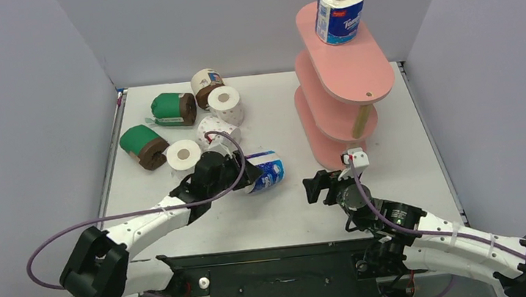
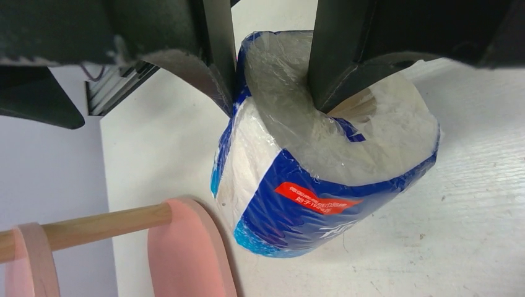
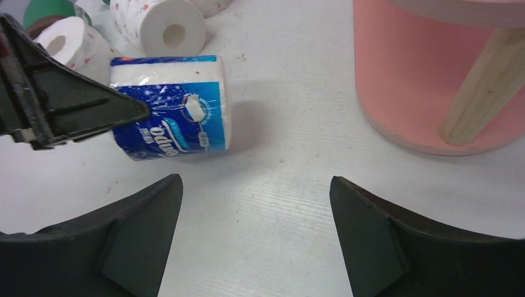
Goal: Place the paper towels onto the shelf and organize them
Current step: Adjust the paper towel at the center of the board.
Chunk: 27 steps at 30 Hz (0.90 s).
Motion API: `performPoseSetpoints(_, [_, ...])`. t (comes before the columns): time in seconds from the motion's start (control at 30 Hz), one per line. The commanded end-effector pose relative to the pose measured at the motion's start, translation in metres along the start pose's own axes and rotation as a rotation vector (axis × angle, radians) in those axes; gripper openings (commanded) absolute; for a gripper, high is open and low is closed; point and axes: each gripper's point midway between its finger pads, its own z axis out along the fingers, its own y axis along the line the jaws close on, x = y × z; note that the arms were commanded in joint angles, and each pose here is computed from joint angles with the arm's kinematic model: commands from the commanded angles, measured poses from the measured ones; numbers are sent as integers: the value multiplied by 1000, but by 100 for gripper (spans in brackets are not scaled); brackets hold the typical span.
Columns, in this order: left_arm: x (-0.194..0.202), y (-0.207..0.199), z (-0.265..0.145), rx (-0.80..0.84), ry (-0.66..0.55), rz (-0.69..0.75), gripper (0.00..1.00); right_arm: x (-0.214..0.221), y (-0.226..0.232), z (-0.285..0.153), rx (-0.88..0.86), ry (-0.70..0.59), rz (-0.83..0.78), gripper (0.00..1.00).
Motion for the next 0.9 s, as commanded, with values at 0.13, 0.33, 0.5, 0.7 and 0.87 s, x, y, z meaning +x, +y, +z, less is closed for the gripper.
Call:
performPoseSetpoints(0.13, [-5,-2,-47,-208,18,291,33,-13,-10,-6,45,-20,-50,84])
performPoseSetpoints(0.33, [3,-22,-61,-297,54,487,33,-6,-14,-5,59,0,-59,85])
performPoseSetpoints(0.5, [20,-29,-52,-359,102,621,32,4,-17,-2,83,29,-62,85])
performPoseSetpoints(0.7, [45,-29,-38,-403,195,705,32,16,-15,4,113,87,-54,89])
performPoseSetpoints(0.87, [57,-28,-31,-407,238,723,33,19,-22,7,197,107,-42,94])
